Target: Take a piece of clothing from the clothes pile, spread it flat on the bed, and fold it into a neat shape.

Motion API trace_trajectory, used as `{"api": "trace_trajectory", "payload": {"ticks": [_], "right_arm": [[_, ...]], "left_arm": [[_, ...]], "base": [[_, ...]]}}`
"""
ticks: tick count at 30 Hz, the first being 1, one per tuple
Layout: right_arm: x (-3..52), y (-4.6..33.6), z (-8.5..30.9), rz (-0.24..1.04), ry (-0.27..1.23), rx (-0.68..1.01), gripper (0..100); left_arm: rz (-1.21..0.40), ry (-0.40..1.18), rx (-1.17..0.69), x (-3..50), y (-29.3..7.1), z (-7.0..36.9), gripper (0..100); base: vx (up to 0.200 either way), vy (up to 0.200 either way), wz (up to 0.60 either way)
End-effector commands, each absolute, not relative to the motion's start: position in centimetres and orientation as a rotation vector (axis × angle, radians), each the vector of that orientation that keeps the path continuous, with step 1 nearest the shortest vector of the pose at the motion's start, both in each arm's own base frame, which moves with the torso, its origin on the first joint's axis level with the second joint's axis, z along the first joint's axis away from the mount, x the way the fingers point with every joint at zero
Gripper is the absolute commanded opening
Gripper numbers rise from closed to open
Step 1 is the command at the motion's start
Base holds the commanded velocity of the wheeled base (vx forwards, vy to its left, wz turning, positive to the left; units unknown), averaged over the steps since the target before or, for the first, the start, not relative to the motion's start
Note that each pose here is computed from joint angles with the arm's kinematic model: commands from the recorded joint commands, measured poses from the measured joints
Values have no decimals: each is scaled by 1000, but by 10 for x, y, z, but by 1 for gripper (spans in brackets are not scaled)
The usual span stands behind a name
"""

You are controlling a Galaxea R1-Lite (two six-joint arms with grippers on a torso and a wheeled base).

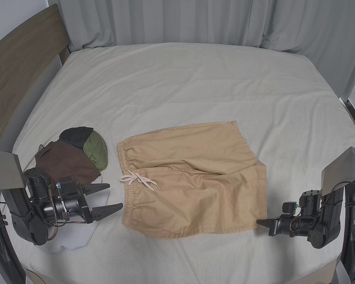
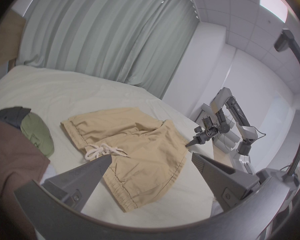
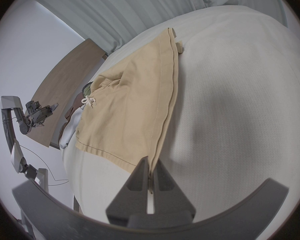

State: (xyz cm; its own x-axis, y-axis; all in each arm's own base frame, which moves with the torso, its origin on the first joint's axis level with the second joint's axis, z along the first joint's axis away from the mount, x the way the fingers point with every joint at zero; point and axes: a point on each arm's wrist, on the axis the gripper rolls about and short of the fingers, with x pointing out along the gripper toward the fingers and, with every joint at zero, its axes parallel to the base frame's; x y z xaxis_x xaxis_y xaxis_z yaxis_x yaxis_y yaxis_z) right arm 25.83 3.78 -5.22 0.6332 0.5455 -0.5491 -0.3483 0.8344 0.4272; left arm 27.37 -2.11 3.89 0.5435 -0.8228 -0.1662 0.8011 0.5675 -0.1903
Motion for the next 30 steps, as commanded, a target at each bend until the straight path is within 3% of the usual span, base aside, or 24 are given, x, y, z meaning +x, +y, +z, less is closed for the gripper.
{"api": "trace_trajectory", "payload": {"ticks": [1,30], "right_arm": [[258,38,-52,520,718,293,0],[259,38,-52,522,716,294,0]], "left_arm": [[-951,309,-156,278,-21,25,100],[-803,573,-421,287,-27,-28,100]], "base": [[0,0,0],[0,0,0]]}}
